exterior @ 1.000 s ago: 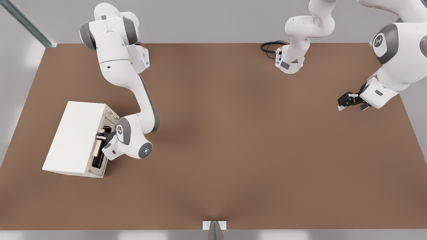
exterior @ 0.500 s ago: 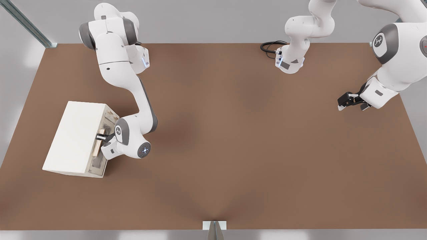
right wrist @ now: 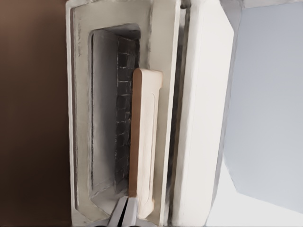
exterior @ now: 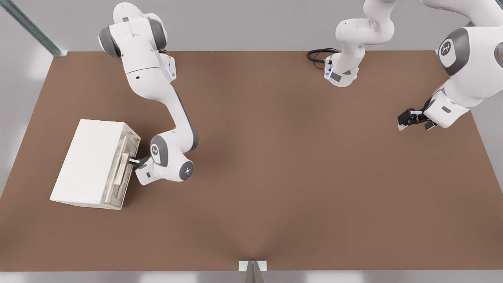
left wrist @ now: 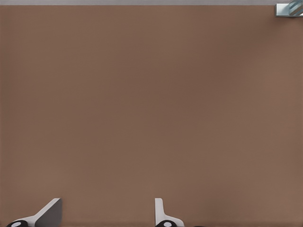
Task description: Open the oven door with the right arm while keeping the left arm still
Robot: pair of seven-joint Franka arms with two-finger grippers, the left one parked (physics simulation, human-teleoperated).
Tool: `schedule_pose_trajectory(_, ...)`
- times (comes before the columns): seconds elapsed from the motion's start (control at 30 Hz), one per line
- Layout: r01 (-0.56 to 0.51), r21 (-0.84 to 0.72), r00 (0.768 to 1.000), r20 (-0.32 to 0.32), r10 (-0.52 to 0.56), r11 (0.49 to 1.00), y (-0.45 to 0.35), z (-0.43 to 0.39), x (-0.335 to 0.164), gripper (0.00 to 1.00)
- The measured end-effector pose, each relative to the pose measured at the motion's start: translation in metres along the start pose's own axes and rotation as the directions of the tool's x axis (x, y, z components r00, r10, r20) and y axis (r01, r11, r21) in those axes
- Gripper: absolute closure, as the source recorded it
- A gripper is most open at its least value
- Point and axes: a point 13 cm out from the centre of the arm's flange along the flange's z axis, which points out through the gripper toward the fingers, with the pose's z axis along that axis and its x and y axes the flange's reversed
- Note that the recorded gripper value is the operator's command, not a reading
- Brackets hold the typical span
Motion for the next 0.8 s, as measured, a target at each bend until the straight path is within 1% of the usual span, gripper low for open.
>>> schedule_pose_trajectory(0.03,-0.017,-0.060,1.000,0.013,0.018,0.998,-0.007,-0.020,0.000,1.00)
schedule_pose_trajectory(0.07,-0.043,-0.153,0.999,0.003,0.044,0.987,-0.027,-0.037,0.000,0.92)
schedule_pose_trajectory(0.1,-0.088,-0.298,0.996,-0.038,0.081,0.951,-0.060,-0.053,0.000,0.32)
schedule_pose_trajectory(0.13,-0.141,-0.457,0.990,-0.091,0.111,0.878,-0.103,-0.067,0.004,0.00)
schedule_pose_trajectory(0.17,-0.176,-0.579,0.984,-0.107,0.140,0.796,-0.155,-0.087,0.017,0.00)
schedule_pose_trajectory(0.2,-0.190,-0.660,0.982,-0.109,0.157,0.727,-0.196,-0.101,0.031,0.00)
schedule_pose_trajectory(0.23,-0.196,-0.707,0.980,-0.117,0.160,0.680,-0.221,-0.103,0.037,0.00)
schedule_pose_trajectory(0.27,-0.187,-0.740,0.982,-0.116,0.152,0.647,-0.234,-0.107,0.041,0.00)
schedule_pose_trajectory(0.3,-0.167,-0.762,0.986,-0.109,0.130,0.626,-0.239,-0.111,0.046,0.00)
schedule_pose_trajectory(0.33,-0.140,-0.778,0.990,-0.095,0.104,0.613,-0.242,-0.116,0.051,0.00)
schedule_pose_trajectory(0.4,-0.081,-0.806,0.996,-0.047,0.072,0.586,-0.250,-0.130,0.055,0.00)
schedule_pose_trajectory(0.5,-0.026,-0.826,1.000,-0.013,0.027,0.563,-0.257,-0.128,0.056,0.00)
schedule_pose_trajectory(0.63,0.054,-0.834,0.999,0.045,-0.030,0.549,-0.255,-0.130,0.060,0.00)
schedule_pose_trajectory(0.8,0.134,-0.831,0.991,0.107,-0.081,0.540,-0.253,-0.131,0.063,0.00)
